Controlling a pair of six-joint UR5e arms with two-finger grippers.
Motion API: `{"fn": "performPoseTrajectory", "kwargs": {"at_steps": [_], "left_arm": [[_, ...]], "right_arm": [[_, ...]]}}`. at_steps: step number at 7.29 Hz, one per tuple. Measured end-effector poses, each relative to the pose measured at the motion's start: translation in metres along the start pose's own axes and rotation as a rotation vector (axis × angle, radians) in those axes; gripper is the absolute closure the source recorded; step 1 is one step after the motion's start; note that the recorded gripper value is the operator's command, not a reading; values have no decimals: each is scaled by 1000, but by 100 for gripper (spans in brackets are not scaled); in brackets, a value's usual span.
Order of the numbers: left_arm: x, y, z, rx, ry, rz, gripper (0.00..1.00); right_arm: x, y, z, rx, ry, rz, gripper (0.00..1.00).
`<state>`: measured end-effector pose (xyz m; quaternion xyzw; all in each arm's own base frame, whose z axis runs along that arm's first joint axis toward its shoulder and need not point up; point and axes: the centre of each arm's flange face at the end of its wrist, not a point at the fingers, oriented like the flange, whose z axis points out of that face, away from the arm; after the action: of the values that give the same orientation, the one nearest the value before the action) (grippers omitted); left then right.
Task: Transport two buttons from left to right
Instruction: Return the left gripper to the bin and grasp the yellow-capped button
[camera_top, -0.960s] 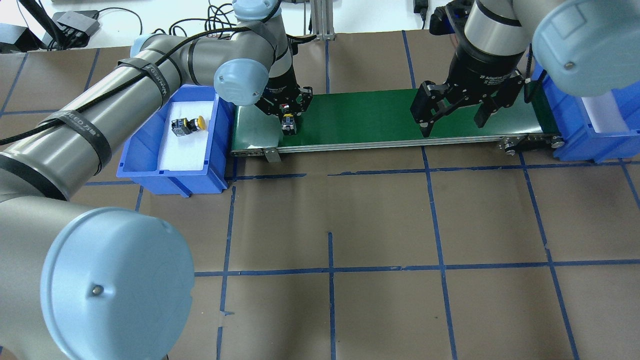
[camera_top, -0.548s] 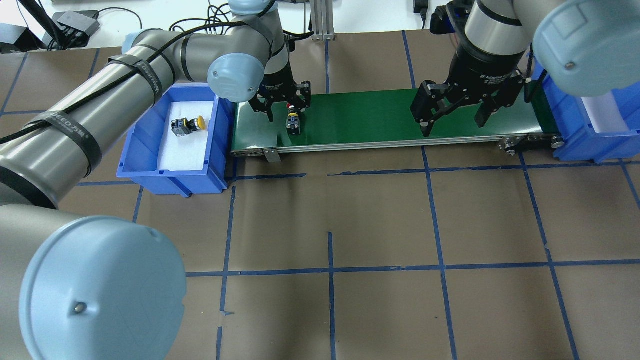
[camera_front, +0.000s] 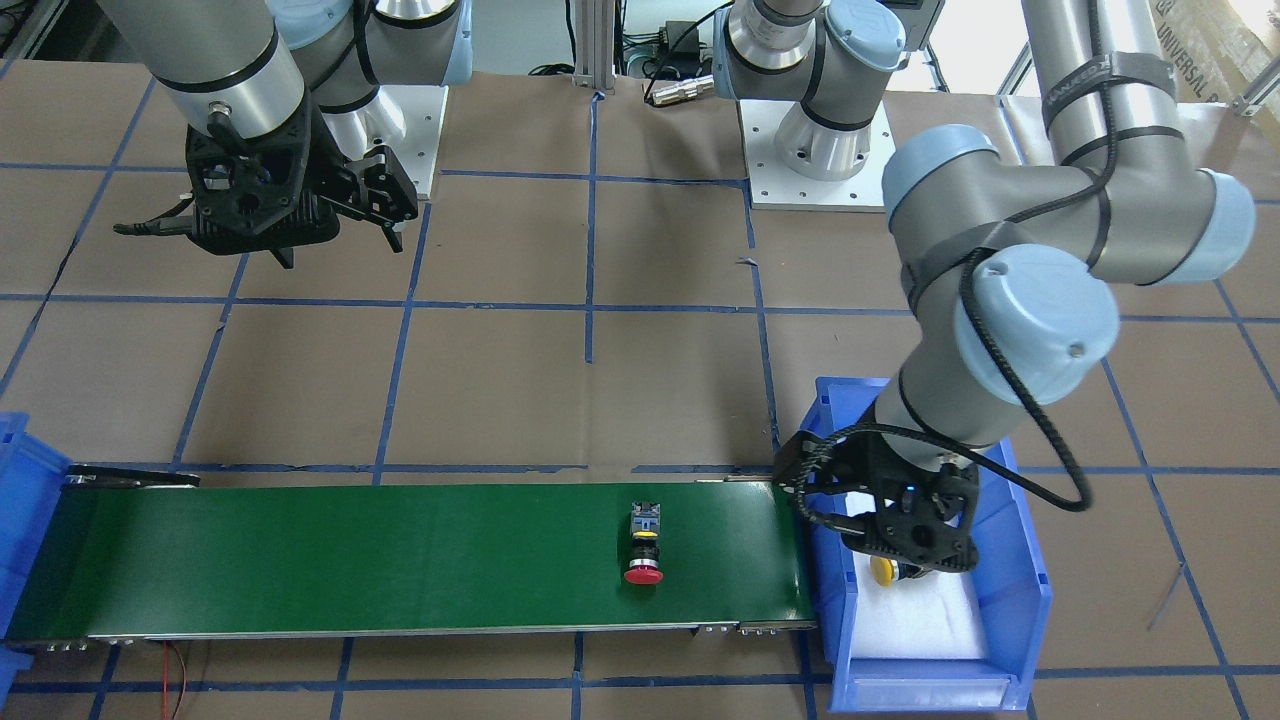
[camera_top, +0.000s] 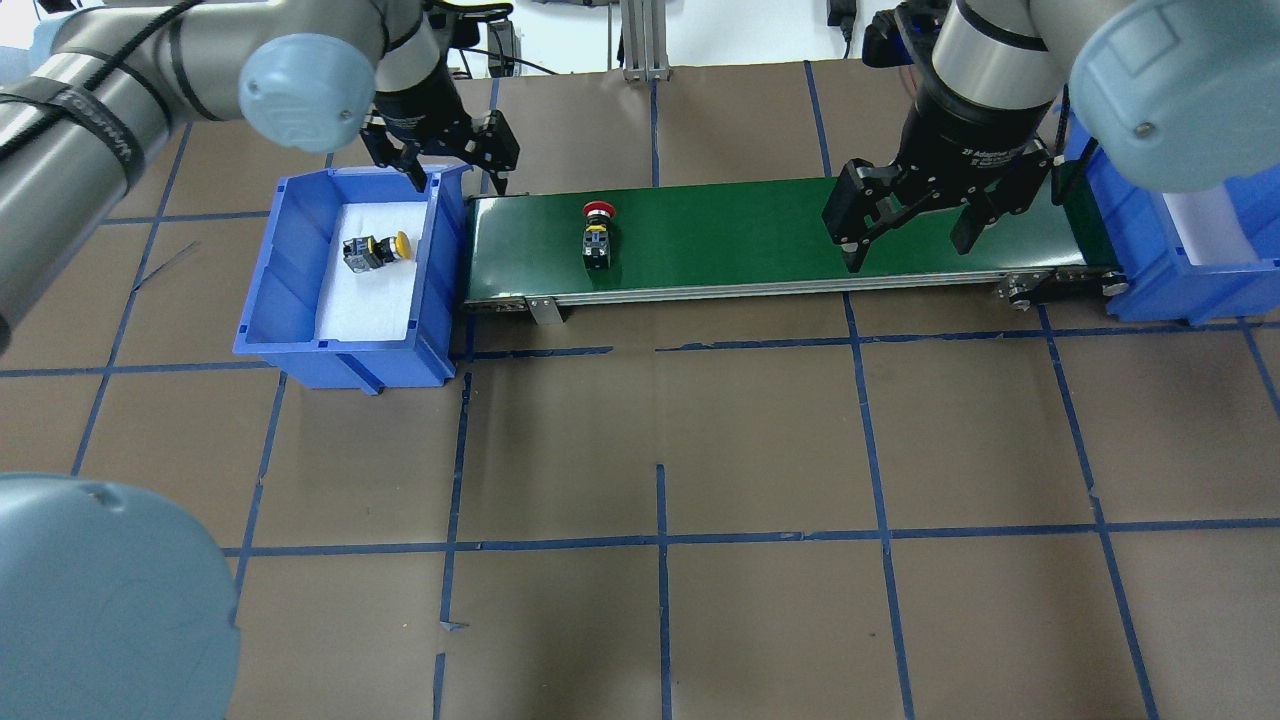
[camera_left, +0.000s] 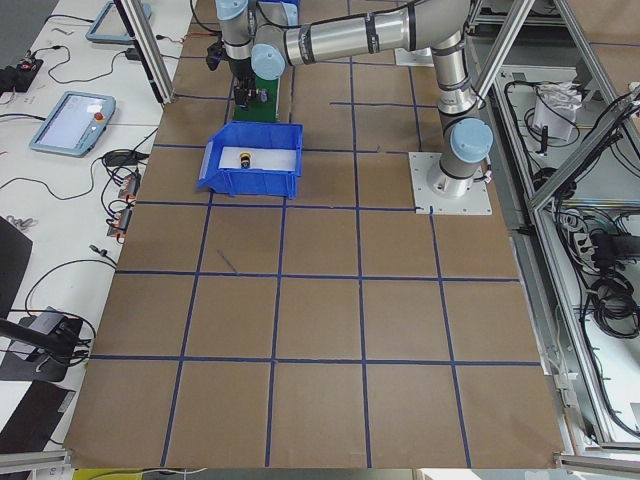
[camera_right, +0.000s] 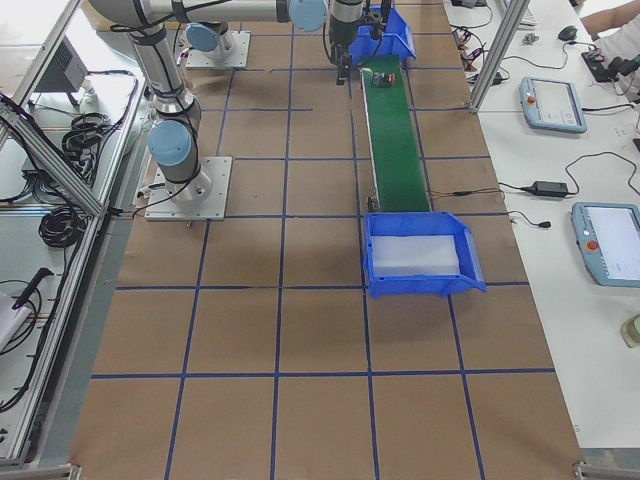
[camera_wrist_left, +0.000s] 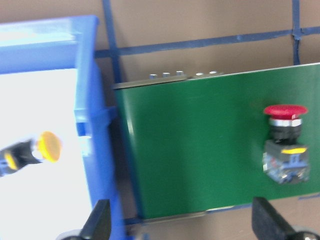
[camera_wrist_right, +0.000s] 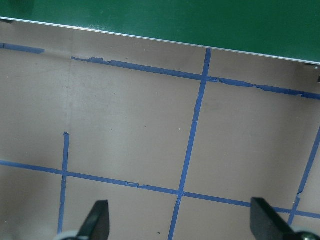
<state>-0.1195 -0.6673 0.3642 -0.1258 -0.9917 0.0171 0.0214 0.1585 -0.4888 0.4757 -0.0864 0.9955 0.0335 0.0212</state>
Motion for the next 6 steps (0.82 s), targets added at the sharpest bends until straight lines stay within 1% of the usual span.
{"fn": "performPoseTrajectory", "kwargs": {"at_steps": [1,2,3,4,5,6], "left_arm": [[-32,4,-3,4,0,78,2],[-62,7,1,-2,1,191,2],[-83,12,11,-16,6,351,2],[-93,15,30,-27,13,528,2],[-98,17,56,-29,17,687,5],[-103,17,85,-27,16,824,4]], "right_arm": [[1,1,0,-1,0,1,0],[3,2,1,-5,-1,2,0],[5,2,2,-6,-2,4,0],[6,2,1,-5,-2,5,0],[7,2,1,-4,-2,5,0],[7,2,1,-3,-2,5,0]]}}
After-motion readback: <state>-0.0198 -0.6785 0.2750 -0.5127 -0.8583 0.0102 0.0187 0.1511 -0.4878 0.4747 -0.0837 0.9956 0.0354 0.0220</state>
